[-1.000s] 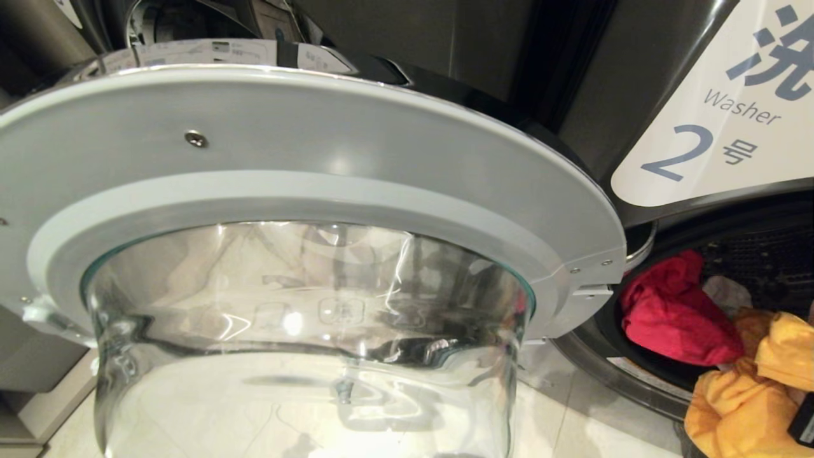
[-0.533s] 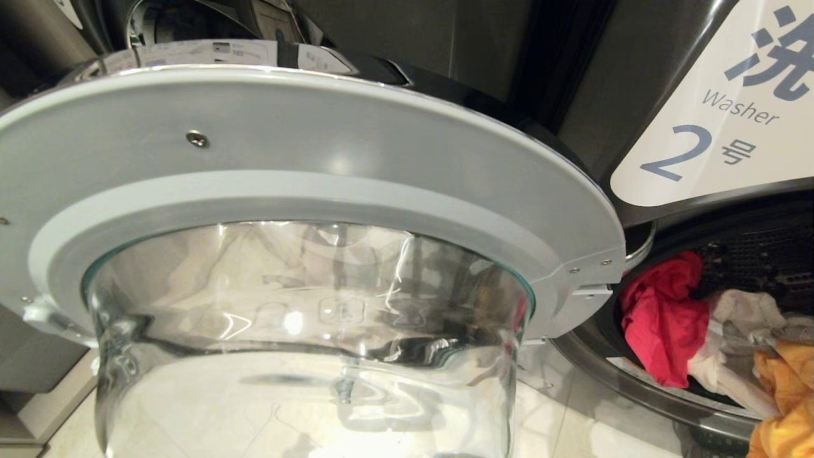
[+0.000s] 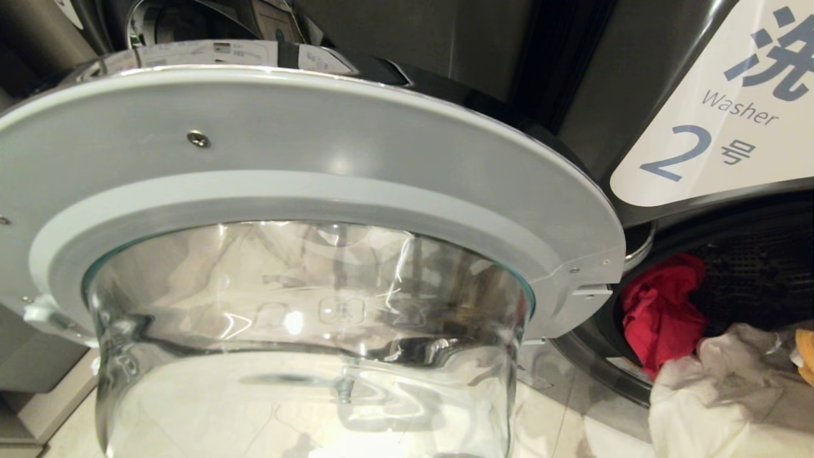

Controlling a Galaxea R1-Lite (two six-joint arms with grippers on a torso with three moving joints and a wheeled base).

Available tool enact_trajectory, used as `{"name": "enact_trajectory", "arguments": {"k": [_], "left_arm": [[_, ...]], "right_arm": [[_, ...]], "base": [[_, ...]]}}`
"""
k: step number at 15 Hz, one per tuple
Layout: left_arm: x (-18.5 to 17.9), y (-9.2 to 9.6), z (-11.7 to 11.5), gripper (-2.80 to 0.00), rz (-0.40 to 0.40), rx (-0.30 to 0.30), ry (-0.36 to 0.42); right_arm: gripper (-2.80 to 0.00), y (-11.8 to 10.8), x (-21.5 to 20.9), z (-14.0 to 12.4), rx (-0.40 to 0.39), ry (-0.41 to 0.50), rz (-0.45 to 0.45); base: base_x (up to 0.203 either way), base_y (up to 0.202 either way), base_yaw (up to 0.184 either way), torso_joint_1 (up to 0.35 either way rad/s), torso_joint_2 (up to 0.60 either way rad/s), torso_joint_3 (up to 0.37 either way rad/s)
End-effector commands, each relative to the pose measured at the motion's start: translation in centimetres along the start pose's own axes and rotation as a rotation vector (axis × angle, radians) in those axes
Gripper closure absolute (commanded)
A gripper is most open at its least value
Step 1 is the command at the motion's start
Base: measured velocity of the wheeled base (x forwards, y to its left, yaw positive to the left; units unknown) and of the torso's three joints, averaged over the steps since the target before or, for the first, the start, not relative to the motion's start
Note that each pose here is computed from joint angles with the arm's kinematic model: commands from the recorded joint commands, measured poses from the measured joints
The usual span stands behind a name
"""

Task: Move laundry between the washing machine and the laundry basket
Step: Pick a cloth and place it into the basket

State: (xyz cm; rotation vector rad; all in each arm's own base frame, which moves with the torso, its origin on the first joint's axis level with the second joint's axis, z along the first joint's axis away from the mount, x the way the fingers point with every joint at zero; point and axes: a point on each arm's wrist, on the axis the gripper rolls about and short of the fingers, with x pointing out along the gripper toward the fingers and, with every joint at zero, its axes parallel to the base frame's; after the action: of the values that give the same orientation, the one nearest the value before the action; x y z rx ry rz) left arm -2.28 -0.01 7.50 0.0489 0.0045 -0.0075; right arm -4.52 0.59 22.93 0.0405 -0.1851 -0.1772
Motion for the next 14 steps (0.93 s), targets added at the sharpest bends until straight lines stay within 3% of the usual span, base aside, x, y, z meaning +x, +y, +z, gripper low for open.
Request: {"name": "enact_trajectory", "arguments": {"k": [1, 4, 10, 14], "left_arm": [[0.0, 0.0, 0.0, 0.00, 0.000, 0.000, 0.001], [0.0, 0.0, 0.0, 0.00, 0.000, 0.000, 0.001], [0.0, 0.0, 0.0, 0.00, 0.000, 0.000, 0.001], [0.0, 0.0, 0.0, 0.00, 0.000, 0.000, 0.001]], "right_arm": [[0.00, 0.0, -1.6, 2.7, 0.010, -0.054, 0.062], [0.00, 0.1, -2.7, 4.2, 0.048, -0.077, 0.127], [0.00, -0.2, -4.6, 5.2, 0.047, -0.003, 0.139], [0.00, -0.3, -5.4, 6.1, 0.047, -0.035, 0.135]], "base": [[0.000, 0.000, 0.000, 0.000, 0.00, 0.000], [0.000, 0.000, 0.000, 0.000, 0.00, 0.000], [0.000, 0.000, 0.000, 0.000, 0.00, 0.000], [0.000, 0.000, 0.000, 0.000, 0.00, 0.000]]}}
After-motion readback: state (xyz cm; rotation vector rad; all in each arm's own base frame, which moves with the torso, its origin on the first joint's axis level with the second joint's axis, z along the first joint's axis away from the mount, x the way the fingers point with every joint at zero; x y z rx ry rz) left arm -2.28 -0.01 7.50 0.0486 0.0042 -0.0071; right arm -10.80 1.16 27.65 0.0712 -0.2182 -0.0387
